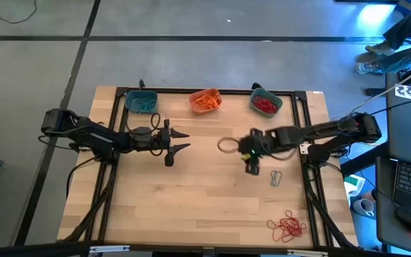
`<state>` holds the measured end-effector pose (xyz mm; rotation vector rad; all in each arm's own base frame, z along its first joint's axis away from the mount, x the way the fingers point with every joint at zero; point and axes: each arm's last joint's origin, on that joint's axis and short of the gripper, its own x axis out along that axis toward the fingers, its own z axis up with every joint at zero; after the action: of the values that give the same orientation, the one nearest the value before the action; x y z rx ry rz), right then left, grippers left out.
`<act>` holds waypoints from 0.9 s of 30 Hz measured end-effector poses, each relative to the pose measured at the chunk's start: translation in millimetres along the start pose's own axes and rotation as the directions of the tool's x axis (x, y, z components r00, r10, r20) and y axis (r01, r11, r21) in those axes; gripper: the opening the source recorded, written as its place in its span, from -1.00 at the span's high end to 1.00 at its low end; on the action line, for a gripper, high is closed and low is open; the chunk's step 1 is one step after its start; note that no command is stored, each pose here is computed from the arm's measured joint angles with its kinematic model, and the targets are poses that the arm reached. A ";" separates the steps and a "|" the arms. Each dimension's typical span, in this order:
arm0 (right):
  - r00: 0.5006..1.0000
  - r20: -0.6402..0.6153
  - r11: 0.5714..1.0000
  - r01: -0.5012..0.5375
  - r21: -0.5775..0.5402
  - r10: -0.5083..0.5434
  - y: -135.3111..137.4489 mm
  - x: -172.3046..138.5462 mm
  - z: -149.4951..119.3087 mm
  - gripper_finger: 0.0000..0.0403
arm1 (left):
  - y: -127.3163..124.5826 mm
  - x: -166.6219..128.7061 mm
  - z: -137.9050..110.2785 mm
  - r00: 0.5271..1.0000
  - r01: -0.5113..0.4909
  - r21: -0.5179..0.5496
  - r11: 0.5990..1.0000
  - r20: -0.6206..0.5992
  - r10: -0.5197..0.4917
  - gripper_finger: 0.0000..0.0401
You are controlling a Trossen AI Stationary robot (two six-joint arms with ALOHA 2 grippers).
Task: Sort rubber bands into baskets
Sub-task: Put the blue rubber band into the blue bin
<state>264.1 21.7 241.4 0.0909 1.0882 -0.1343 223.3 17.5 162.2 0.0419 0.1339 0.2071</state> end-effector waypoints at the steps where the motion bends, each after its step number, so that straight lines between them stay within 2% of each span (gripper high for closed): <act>1: 1.000 -0.025 1.000 -0.016 0.013 0.016 5.5 -2.0 -7.0 0.13 | 0.0 0.0 0.0 1.000 0.000 0.000 1.000 0.000 0.000 0.18; 5: 0.988 -0.111 0.991 -0.096 0.092 0.106 28.7 -11.5 -32.3 0.13 | 0.1 0.0 -0.1 1.000 0.000 0.002 1.000 -0.001 0.000 0.18; 12: 0.964 -0.226 0.971 -0.093 0.222 0.144 65.4 -14.5 -69.9 0.13 | 0.1 0.0 -0.9 1.000 0.000 0.021 1.000 -0.009 0.000 0.18; 17: 0.950 -0.289 0.947 -0.019 0.322 0.118 73.7 -7.0 -92.7 0.13 | 0.1 0.0 -1.0 1.000 0.000 0.021 1.000 -0.010 0.000 0.18; 21: 0.925 -0.377 0.929 0.099 0.357 0.046 64.7 4.3 -113.9 0.13 | 0.1 0.0 -1.3 1.000 0.000 0.021 1.000 -0.013 0.000 0.18; 27: 0.902 -0.431 0.897 0.193 0.397 -0.003 53.8 20.9 -137.2 0.13 | 0.0 0.0 -4.3 0.999 0.002 0.020 1.000 -0.044 -0.001 0.18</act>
<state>161.7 92.7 159.9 0.4846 1.4840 -0.4692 222.6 17.7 157.9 0.0574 0.1802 0.2057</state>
